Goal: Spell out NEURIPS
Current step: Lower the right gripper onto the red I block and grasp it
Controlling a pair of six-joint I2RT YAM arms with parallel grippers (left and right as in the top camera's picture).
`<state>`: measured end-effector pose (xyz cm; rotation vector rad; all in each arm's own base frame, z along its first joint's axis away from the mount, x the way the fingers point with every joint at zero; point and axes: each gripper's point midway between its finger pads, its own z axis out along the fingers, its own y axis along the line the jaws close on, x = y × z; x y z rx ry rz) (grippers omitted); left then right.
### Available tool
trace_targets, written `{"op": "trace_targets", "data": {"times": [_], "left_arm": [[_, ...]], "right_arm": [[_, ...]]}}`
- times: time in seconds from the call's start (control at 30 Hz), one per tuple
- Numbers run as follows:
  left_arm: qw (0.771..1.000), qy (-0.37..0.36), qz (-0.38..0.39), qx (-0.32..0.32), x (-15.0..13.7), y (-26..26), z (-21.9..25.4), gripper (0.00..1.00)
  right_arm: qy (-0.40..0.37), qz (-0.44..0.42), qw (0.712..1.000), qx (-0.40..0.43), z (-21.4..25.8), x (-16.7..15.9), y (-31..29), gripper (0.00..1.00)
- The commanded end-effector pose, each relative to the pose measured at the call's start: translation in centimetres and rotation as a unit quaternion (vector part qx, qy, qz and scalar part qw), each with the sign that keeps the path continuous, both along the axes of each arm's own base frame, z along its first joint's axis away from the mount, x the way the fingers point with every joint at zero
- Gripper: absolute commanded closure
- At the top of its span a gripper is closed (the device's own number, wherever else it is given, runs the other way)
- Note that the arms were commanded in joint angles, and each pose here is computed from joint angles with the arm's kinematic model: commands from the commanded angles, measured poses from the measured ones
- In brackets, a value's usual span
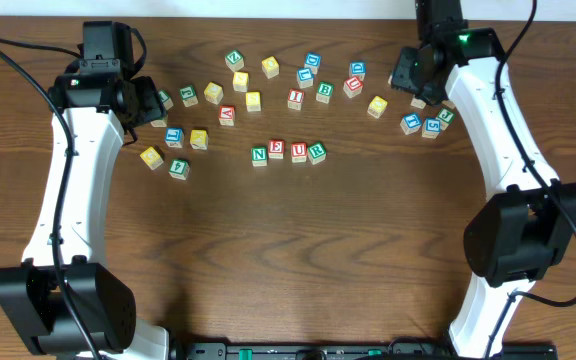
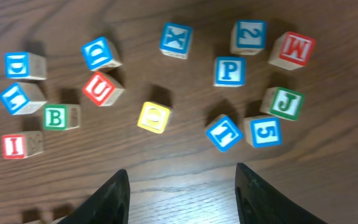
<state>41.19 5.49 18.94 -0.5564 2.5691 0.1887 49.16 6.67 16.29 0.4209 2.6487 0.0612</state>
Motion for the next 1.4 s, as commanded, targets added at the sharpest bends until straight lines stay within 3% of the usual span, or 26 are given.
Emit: {"op": "trace_targets", "data": {"times": [0.0, 0.23, 0.4, 0.63, 1.0, 1.37], "left_arm": [[1.0, 0.01, 0.005, 0.001, -0.2, 0.2, -0.7, 0.27], [1.0, 0.009, 0.005, 0.001, -0.2, 0.2, -0.7, 0.27], [1.0, 0.01, 0.005, 0.001, -0.2, 0.2, -0.7, 0.27], [1.0, 0.01, 0.005, 0.001, -0.2, 0.2, -0.7, 0.27], [1.0, 0.01, 0.005, 0.001, -0.2, 0.2, -0.7, 0.27], [1.0, 0.01, 0.005, 0.001, -0.2, 0.2, -0.7, 0.27]], "right_arm": [[0.0, 0.011, 1.0, 0.01, -0.4, 0.1, 1.9, 0.51], [-0.034, 0.046, 0.997, 0.041, 0.4, 0.8, 6.5, 0.5], [-0.078, 0.092, 0.988, 0.098, 1.1, 2.2, 12.2, 0.43], [-0.094, 0.117, 0.977, 0.154, -2.0, 4.2, 18.9, 0.41], [-0.085, 0.099, 0.988, 0.083, -8.7, 5.2, 21.8, 0.42], [-0.09, 0.086, 0.991, 0.046, -11.9, 5.7, 21.7, 0.44]]}}
